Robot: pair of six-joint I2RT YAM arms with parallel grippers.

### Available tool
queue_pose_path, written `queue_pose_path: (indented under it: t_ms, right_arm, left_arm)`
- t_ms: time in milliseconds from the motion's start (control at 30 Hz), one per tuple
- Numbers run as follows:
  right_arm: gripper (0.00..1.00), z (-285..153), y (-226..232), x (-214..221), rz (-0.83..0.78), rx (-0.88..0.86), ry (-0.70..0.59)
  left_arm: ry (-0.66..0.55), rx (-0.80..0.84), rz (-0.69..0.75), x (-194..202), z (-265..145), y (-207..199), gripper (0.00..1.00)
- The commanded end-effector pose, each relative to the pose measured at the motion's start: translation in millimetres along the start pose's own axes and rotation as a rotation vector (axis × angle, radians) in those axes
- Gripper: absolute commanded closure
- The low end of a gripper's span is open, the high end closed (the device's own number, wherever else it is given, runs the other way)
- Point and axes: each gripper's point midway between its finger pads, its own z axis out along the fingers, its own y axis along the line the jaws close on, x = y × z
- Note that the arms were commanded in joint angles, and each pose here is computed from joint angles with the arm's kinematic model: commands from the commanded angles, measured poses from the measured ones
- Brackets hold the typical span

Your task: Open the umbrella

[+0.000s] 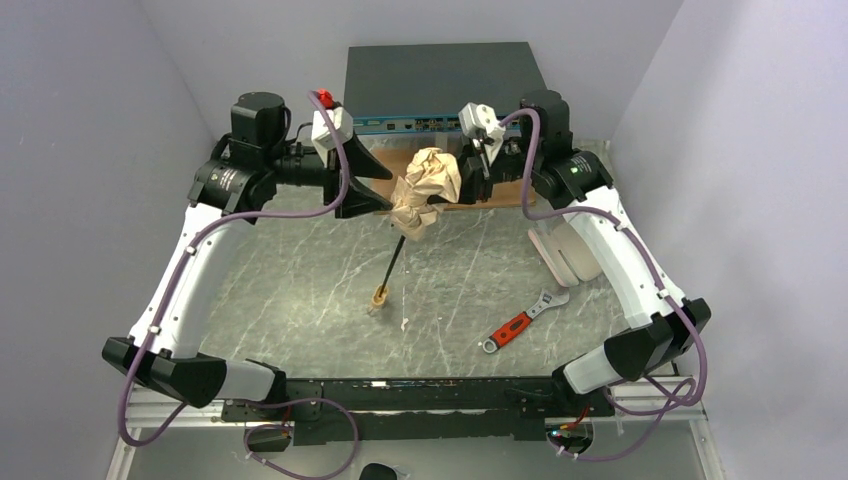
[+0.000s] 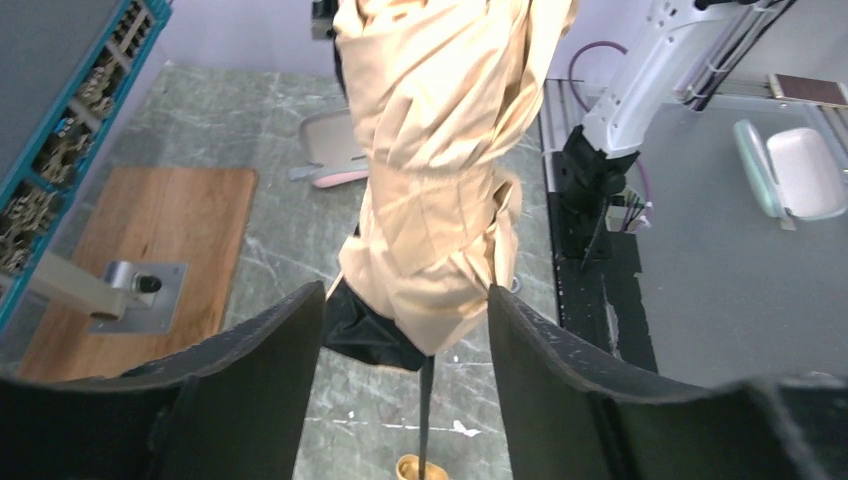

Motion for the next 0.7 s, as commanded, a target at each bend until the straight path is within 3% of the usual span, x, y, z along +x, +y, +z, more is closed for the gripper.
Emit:
queue_pose_path:
  t_ms: [0,167,300,333,400,533,667]
  right_arm:
    - [1.00,2.5,14.7,-16.1,-0.144,-0.052,-0.012]
    - [1.00,4.6,14.8,-16.7,-0.150,-0.044,-0.006]
    - [1.00,5.4,15.4,-19.1,-0.157,-0.030,-0.006]
    - [1.00,6.0,14.8,-19.6,-0.155,-0.022,-0.006]
    - [1.00,5.7,12.4,-19.3,-0.149,-0.001,-0.009]
    - [1.00,3.4,11.3,-20.8,-0.156,0.033,-0.012]
    - [1.00,2.1,15.9,-23.9,-0.162,0.036,-0.023]
  left_arm:
    - [-0.059,0.085,0.055,-22.7,7.1,-21.9,0.31]
    - [-0.073,0.103,0.066,-29.7,15.7,-28.0,0.40]
    - [-0.071,0.101,0.065,-33.1,19.3,-30.9,0.58]
    - [-0.067,0.097,0.068,-32.8,19.8,-31.2,0.69]
    - [-0.055,0.093,0.067,-30.2,20.0,-32.1,0.78]
    - [-0.020,0.073,0.040,-16.2,16.1,-36.0,0.58]
    - [0.004,0.037,0.037,-3.6,15.0,-32.2,0.56]
